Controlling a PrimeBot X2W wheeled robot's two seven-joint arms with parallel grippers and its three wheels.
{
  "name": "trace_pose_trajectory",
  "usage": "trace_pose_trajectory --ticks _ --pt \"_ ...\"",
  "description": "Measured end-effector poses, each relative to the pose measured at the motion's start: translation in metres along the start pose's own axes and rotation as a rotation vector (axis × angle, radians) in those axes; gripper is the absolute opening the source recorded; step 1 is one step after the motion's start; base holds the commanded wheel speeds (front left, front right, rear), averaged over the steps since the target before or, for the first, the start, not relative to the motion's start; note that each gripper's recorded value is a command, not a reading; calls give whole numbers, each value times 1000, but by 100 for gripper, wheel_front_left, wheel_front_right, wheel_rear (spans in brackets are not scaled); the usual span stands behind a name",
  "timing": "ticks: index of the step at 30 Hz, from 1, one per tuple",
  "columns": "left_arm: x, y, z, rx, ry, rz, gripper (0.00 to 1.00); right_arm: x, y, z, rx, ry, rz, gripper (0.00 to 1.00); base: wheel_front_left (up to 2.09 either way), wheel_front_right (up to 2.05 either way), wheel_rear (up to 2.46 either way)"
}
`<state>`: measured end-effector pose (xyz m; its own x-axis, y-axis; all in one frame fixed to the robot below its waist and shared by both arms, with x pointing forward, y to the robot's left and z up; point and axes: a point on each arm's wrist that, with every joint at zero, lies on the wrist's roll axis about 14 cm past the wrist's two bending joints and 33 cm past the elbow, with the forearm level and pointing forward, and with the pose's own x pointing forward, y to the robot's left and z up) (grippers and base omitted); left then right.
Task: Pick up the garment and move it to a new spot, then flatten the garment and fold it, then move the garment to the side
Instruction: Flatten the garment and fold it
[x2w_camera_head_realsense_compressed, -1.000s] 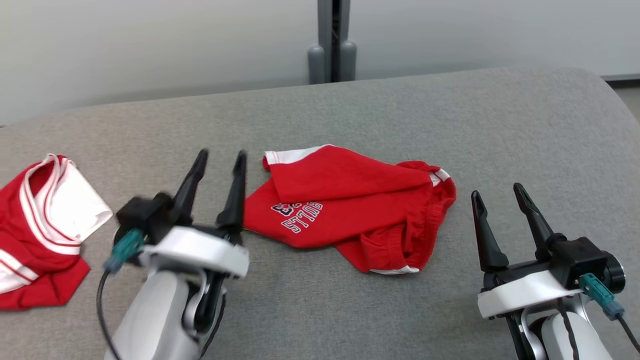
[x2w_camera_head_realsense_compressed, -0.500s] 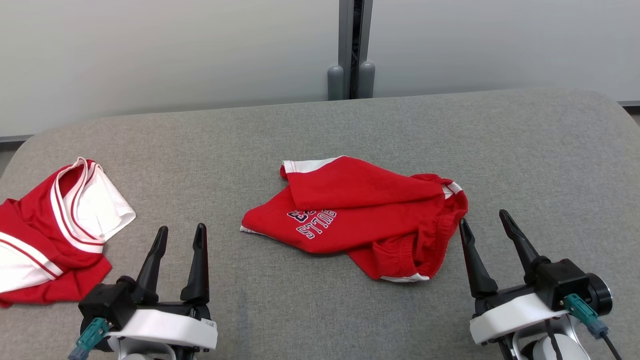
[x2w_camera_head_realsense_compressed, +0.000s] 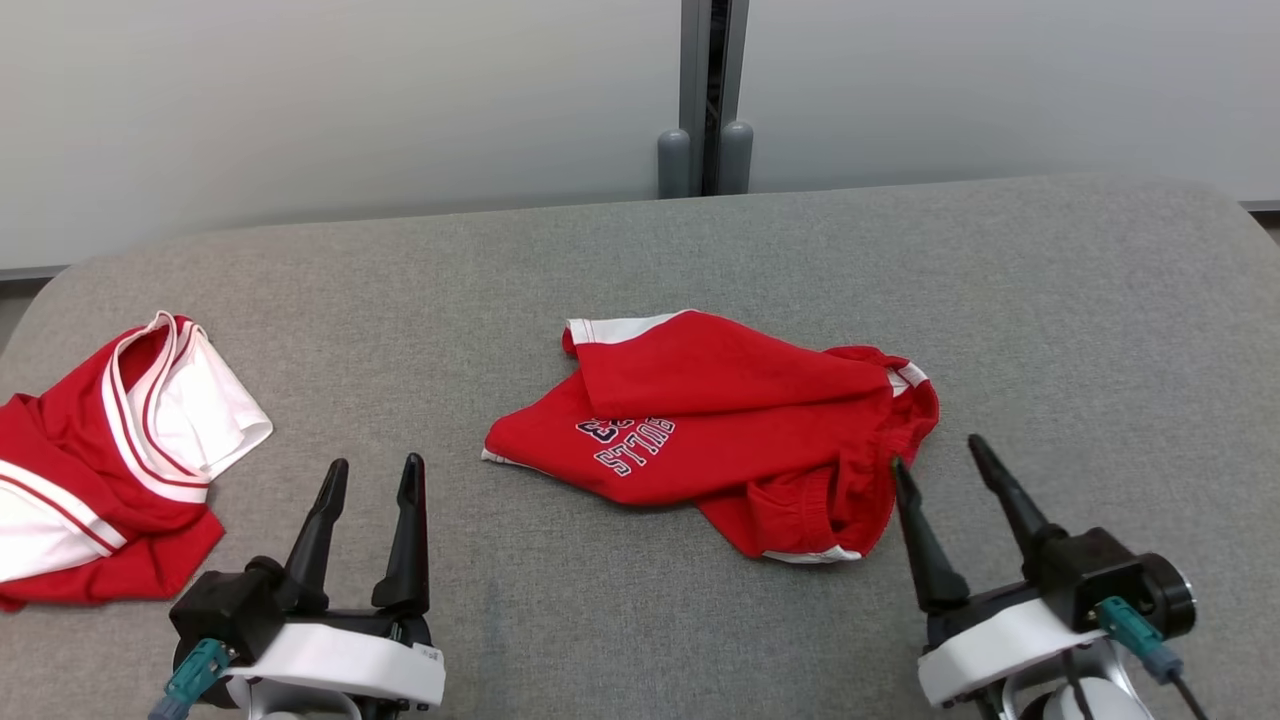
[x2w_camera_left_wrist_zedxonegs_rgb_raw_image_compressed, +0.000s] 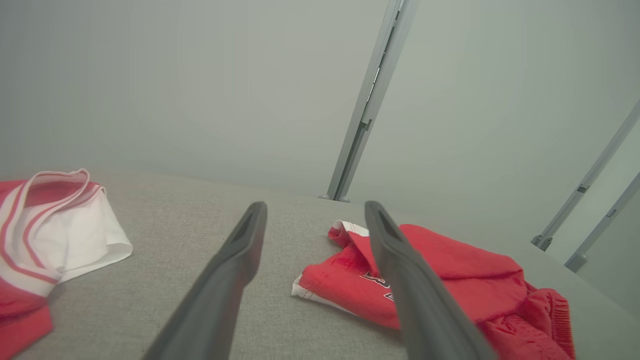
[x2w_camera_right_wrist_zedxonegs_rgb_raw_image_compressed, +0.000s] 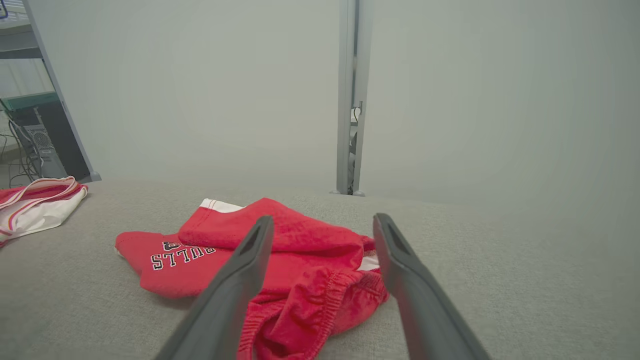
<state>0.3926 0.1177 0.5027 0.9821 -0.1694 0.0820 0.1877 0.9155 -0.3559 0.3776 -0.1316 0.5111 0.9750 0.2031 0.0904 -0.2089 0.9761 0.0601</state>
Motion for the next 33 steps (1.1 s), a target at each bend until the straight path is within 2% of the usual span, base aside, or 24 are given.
trace_pose_trajectory --ticks 9,16,27,28,30,31,32,33 --pt "2 2 -12 -12 35 5 100 -10 27 -48 -108 163 182 100 0 0 0" --pt "2 4 -19 -13 55 10 100 -21 32 -89 -176 308 287 100 0 0 0" --pt "-1 13 -22 -18 67 36 100 -13 50 -107 -215 366 405 100 0 0 0" --pt "-2 14 -22 -18 67 39 100 -14 50 -109 -213 373 409 95 0 0 0" --pt "-3 17 -23 -17 69 48 100 -15 51 -112 -205 387 413 70 0 0 0" --pt "-3 19 -22 -17 68 54 100 -14 52 -113 -204 389 416 49 0 0 0" --pt "-3 20 -22 -17 67 59 100 -14 53 -113 -199 391 421 38 0 0 0" --pt "-3 22 -21 -16 65 62 100 -14 54 -114 -195 393 424 9 0 0 0"
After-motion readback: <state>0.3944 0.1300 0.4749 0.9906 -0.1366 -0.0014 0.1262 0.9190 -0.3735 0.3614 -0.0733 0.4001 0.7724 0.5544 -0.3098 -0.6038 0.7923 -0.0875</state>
